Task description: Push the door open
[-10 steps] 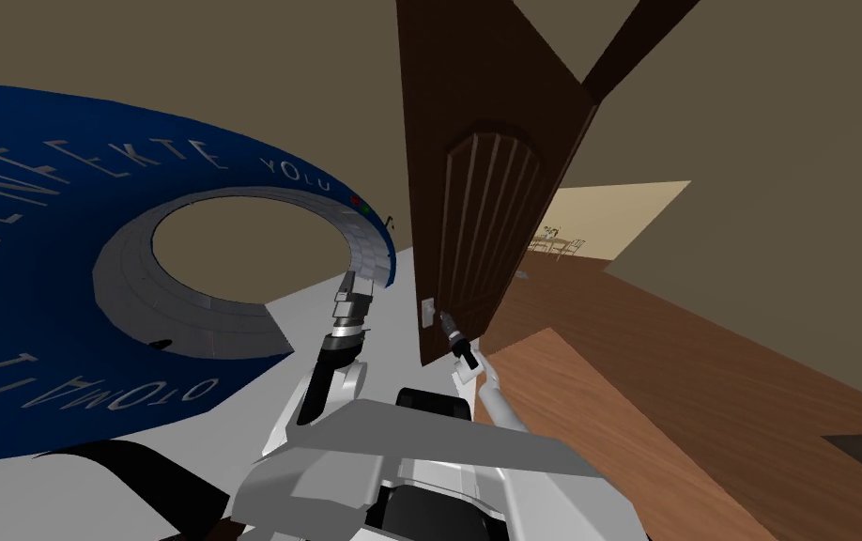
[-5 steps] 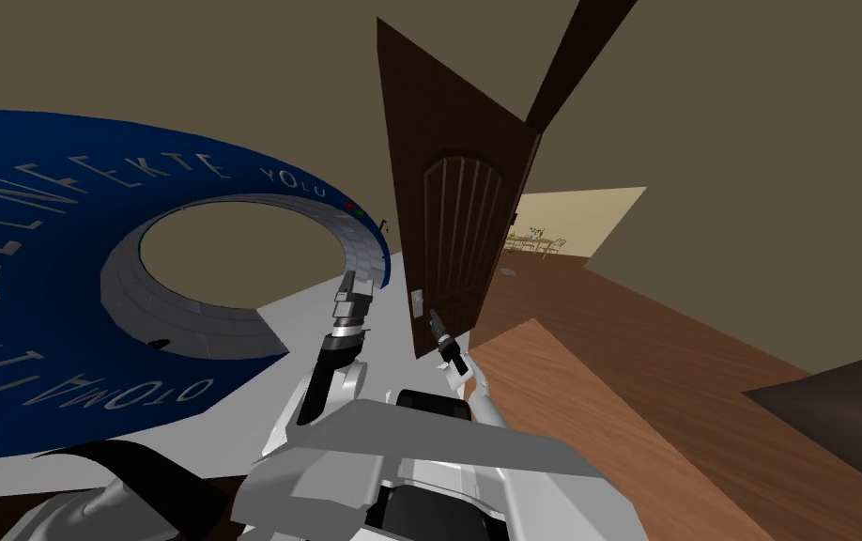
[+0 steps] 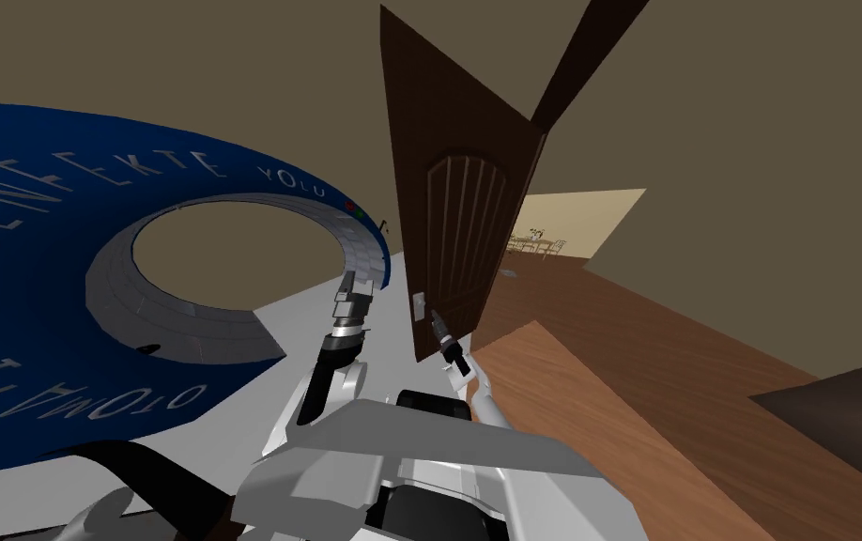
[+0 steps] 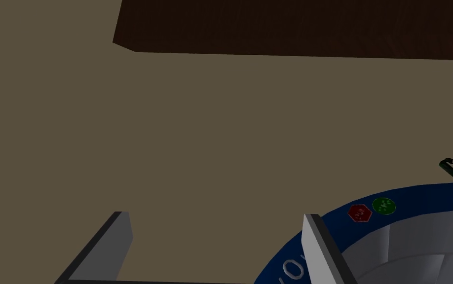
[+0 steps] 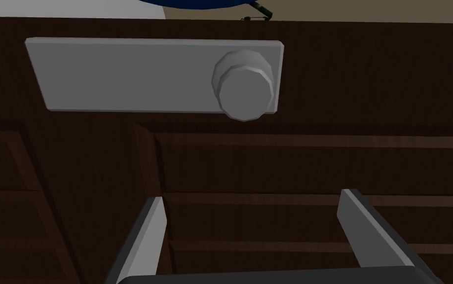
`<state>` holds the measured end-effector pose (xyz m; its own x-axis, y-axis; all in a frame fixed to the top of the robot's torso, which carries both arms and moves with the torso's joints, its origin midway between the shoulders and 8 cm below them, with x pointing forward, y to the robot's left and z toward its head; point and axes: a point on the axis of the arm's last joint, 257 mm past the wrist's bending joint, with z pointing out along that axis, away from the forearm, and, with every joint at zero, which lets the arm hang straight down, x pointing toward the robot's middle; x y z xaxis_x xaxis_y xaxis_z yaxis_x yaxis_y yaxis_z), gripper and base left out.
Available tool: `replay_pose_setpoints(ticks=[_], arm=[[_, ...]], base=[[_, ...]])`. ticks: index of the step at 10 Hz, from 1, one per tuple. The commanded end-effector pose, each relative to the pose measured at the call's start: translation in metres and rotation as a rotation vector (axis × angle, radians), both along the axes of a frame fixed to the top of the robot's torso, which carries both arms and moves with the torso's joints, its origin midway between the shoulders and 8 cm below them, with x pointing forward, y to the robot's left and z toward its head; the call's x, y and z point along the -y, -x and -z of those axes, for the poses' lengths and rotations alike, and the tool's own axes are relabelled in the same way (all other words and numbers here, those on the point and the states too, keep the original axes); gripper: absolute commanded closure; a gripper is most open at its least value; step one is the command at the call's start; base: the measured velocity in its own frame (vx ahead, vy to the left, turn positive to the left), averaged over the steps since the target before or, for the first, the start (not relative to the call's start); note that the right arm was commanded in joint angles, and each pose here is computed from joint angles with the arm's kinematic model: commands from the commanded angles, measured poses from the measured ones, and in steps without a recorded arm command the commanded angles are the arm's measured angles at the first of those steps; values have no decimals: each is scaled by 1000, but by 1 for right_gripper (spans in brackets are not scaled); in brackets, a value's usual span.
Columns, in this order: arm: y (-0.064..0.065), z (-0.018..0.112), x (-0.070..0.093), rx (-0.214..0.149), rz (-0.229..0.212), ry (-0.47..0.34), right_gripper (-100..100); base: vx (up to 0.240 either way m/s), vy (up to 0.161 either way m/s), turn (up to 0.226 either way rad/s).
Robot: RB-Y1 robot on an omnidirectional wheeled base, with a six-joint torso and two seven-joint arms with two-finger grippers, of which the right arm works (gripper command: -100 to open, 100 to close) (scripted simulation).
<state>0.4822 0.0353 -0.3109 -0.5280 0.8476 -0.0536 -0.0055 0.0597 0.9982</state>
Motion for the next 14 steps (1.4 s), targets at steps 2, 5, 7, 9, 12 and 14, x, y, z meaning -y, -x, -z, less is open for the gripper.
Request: replay_pose_setpoints(ticks=[2, 5, 7, 9, 12, 14], arm=[[-3, 1, 7, 4, 6, 9, -100], [-4, -11, -12, 6, 8, -40, -100], [-5, -8, -7, 6, 8, -27, 100], [-5, -8, -7, 6, 8, -27, 100], [-5, -8, -7, 6, 8, -27, 100], [-12, -2, 15, 7, 32, 4, 100]], base=[[178, 145, 18], [174, 133, 23], [33, 27, -2], [-22, -22, 7], [-10, -7, -3], [61, 106, -58]])
